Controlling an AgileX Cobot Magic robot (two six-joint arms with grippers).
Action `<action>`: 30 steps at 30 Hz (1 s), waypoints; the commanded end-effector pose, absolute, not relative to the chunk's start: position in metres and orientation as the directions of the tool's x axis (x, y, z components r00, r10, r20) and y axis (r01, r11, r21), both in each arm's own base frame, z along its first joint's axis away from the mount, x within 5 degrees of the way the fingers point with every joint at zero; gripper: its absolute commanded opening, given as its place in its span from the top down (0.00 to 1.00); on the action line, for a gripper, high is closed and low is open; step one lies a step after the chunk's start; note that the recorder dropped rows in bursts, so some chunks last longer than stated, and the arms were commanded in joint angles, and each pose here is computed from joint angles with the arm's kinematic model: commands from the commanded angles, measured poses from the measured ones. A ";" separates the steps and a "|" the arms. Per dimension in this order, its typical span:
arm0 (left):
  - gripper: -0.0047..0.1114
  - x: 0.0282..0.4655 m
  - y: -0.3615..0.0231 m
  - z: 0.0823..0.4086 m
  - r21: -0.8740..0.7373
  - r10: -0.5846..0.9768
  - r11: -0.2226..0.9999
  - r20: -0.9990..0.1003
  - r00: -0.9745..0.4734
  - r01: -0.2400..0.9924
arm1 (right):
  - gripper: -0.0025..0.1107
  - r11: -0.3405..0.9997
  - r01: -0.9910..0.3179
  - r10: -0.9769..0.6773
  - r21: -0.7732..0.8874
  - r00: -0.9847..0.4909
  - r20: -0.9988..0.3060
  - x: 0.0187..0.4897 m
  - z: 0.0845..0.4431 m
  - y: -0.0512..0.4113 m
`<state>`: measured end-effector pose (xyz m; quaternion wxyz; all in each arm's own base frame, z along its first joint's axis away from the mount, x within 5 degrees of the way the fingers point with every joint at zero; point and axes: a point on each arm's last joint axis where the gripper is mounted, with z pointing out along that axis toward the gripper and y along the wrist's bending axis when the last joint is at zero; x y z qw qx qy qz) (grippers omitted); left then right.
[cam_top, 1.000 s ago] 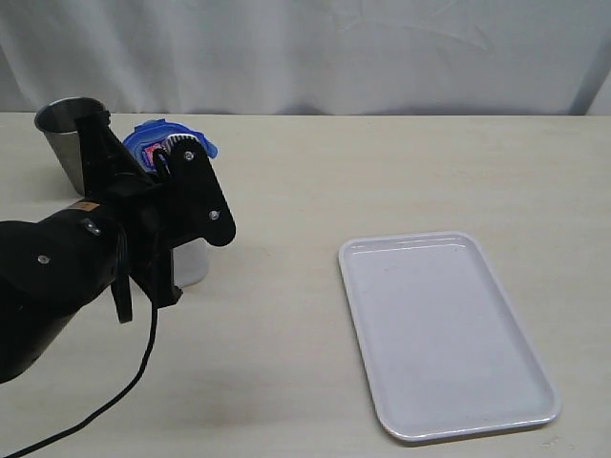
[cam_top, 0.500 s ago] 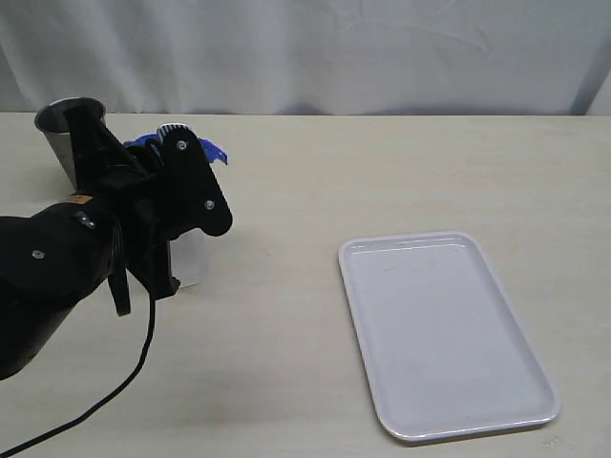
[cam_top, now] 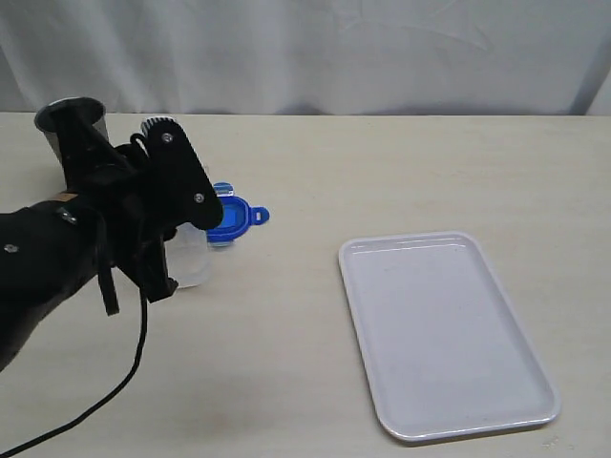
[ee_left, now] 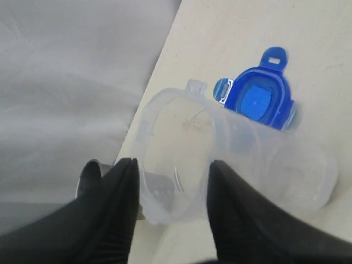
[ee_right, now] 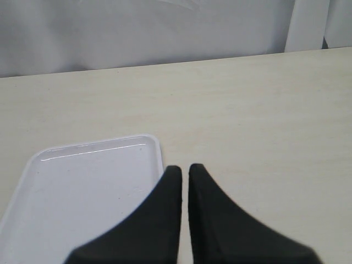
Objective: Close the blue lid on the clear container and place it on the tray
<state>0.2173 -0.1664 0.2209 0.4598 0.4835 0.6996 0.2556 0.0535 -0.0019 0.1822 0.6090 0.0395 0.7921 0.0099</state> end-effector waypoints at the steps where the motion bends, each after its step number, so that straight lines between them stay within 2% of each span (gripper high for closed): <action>1: 0.56 0.206 -0.156 0.253 0.761 0.842 0.523 -0.532 -0.093 0.384 | 0.94 0.996 0.054 0.076 0.064 -0.247 -0.966 0.054 0.182 -0.002; 4: 0.56 0.193 -0.143 0.285 0.659 0.714 0.676 -0.697 -0.070 0.329 | 0.94 0.996 0.054 0.076 0.064 -0.247 -0.966 0.054 0.182 -0.002; 8: 0.56 0.171 -0.116 0.325 0.329 0.354 0.911 -0.933 -0.064 0.250 | 0.94 0.996 0.054 0.076 0.064 -0.247 -0.966 0.054 0.182 -0.002; 11: 0.56 0.150 -0.093 0.345 0.120 0.131 0.965 -0.991 -0.034 0.231 | 0.94 0.996 0.054 0.076 0.064 -0.247 -0.966 0.054 0.182 -0.002; 14: 0.66 0.128 -0.068 0.351 0.042 0.031 0.972 -0.998 0.055 0.231 | 0.94 0.998 0.050 0.042 0.030 -0.249 -0.968 0.054 0.182 -0.003; 17: 0.79 0.109 -0.049 0.341 0.034 0.007 0.967 -0.994 0.105 0.251 | 0.94 0.992 0.040 -0.102 -0.116 -0.255 -0.962 0.053 0.183 -0.005; 21: 0.95 0.092 -0.030 0.320 -0.029 -0.073 0.963 -0.985 0.156 0.268 | 0.94 0.991 0.041 -0.113 -0.128 -0.255 -0.960 0.053 0.183 -0.005; 22: 0.96 0.089 -0.027 0.314 -0.036 -0.086 0.961 -0.981 0.173 0.274 | 0.94 0.990 0.041 -0.117 -0.131 -0.248 -0.962 0.054 0.183 -0.005; 25: 0.96 0.084 -0.021 0.286 -0.021 -0.080 0.963 -0.975 0.208 0.270 | 0.94 0.982 0.047 -0.177 -0.183 -0.111 -0.978 0.056 0.196 -0.005; 26: 0.96 0.083 -0.019 0.275 -0.009 -0.064 0.968 -0.975 0.211 0.251 | 0.94 0.984 0.047 -0.173 -0.174 -0.025 -0.985 0.056 0.204 -0.003; 30: 0.96 0.082 -0.004 0.231 -0.091 -0.118 0.985 -0.976 0.181 0.148 | 0.94 0.999 0.034 -0.044 -0.036 0.247 -0.968 0.054 0.228 -0.001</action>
